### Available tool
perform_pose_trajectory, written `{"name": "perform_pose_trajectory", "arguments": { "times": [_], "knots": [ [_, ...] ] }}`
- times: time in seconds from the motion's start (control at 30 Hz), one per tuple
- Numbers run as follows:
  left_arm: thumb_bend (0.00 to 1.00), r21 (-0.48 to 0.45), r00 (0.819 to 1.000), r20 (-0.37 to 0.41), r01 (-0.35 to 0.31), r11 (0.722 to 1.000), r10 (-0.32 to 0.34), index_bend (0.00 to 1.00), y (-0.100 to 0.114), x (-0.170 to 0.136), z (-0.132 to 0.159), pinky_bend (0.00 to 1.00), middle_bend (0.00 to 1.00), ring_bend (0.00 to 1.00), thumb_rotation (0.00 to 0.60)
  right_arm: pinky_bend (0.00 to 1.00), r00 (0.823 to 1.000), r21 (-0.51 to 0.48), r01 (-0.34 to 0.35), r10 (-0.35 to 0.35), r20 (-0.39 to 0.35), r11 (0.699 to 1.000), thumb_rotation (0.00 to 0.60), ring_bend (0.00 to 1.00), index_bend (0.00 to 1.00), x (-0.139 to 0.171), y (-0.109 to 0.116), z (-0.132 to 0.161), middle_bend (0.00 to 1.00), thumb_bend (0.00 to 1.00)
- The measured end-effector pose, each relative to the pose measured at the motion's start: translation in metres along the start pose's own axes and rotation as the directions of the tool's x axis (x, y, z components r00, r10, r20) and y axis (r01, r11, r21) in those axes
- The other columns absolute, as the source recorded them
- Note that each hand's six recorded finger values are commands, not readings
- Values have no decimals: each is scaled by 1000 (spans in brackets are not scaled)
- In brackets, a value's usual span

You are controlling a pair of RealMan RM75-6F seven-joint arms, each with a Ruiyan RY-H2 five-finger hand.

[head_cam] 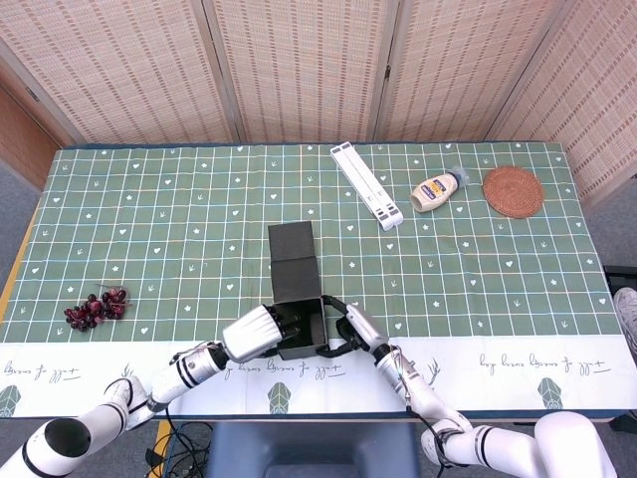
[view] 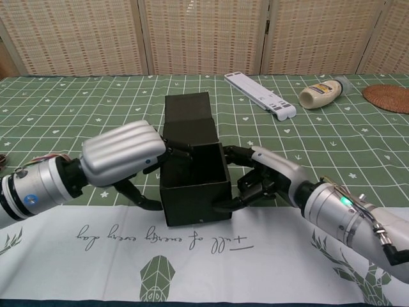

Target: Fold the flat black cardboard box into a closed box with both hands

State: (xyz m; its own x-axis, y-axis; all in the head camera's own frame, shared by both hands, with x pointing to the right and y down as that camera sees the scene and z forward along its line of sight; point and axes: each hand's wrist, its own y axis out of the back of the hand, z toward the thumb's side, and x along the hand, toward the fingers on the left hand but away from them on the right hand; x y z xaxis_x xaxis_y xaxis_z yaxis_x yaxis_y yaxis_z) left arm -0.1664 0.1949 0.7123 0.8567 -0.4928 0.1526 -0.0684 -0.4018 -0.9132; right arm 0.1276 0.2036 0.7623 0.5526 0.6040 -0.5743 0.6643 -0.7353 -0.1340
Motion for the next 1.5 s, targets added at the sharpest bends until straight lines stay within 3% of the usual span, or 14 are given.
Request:
{"name": "perform_pose_trajectory", "arguments": {
  "times": [1.0, 1.5],
  "knots": [
    [94, -27, 996, -80, 43, 999, -45, 486, -11, -16, -1, 768, 396, 598, 600, 1000, 1000, 11, -8, 8, -4, 1000, 600, 866, 393, 3, -1, -1, 502, 191],
    [94, 25, 997, -29, 73, 997, -72, 555, -19, -5, 6, 766, 454, 603, 600, 1000, 1000, 11, -14, 14, -4, 1000, 600, 866, 394, 3, -4, -2, 502, 191]
  ]
}}
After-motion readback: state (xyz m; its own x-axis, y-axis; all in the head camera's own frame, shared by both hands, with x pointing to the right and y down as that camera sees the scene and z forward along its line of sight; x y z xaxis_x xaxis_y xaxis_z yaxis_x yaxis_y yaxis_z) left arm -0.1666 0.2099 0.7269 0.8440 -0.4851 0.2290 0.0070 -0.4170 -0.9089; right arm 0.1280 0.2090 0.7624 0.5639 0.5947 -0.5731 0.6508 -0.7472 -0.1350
